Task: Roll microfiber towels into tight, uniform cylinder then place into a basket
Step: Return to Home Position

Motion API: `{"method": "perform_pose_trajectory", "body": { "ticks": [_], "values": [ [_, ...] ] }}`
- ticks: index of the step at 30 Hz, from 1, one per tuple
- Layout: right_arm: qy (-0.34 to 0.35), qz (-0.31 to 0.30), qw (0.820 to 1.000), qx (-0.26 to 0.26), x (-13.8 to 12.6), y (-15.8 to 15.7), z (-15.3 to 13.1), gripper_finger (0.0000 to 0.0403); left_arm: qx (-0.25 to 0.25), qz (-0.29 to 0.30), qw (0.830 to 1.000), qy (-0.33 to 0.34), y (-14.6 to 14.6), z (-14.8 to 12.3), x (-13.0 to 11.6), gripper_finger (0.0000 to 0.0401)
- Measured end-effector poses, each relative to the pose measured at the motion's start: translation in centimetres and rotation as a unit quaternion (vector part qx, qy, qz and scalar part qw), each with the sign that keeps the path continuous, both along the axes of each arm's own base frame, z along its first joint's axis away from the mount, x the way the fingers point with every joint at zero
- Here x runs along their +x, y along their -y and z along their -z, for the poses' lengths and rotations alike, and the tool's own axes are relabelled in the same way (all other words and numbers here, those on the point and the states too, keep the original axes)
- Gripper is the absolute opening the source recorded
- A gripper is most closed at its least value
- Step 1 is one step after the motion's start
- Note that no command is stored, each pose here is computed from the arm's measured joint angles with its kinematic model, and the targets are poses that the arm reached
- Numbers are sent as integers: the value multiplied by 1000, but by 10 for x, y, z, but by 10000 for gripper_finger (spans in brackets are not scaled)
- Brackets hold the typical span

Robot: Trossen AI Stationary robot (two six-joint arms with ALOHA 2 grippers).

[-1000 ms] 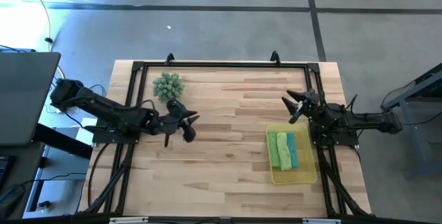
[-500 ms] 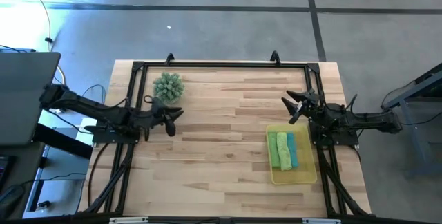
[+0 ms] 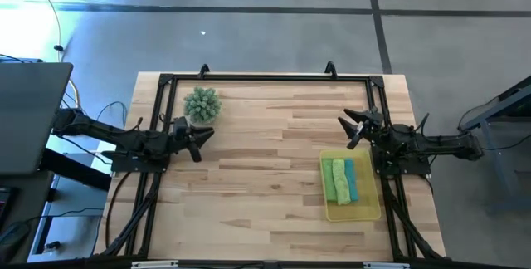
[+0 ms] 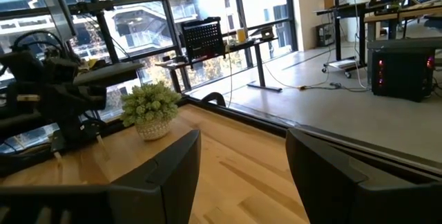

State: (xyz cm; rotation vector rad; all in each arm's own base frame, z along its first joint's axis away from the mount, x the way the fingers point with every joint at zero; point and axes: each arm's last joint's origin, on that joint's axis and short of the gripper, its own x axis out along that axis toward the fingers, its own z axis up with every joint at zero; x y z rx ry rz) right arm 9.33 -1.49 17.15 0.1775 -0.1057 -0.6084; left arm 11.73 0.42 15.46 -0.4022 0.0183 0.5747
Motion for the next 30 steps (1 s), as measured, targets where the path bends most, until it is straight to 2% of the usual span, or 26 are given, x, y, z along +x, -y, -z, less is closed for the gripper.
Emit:
{"method": "perform_pose_trajectory", "body": {
  "ticks": [5,9,13,19,30],
  "values": [
    [0,-2,1000,0,0,0,0,204,-7,-39,998,39,-2,-6,-5,74],
    [0,-2,1000,0,0,0,0,204,5,-130,990,48,-7,-8,-12,74],
    [0,-1,1000,0,0,0,0,204,26,-206,978,21,-10,-4,-17,74],
    [0,-1,1000,0,0,0,0,204,49,-203,978,-13,-10,-1,-18,74],
    [0,-1,1000,0,0,0,0,204,18,-182,980,79,-11,-15,-29,74]
  ]
}}
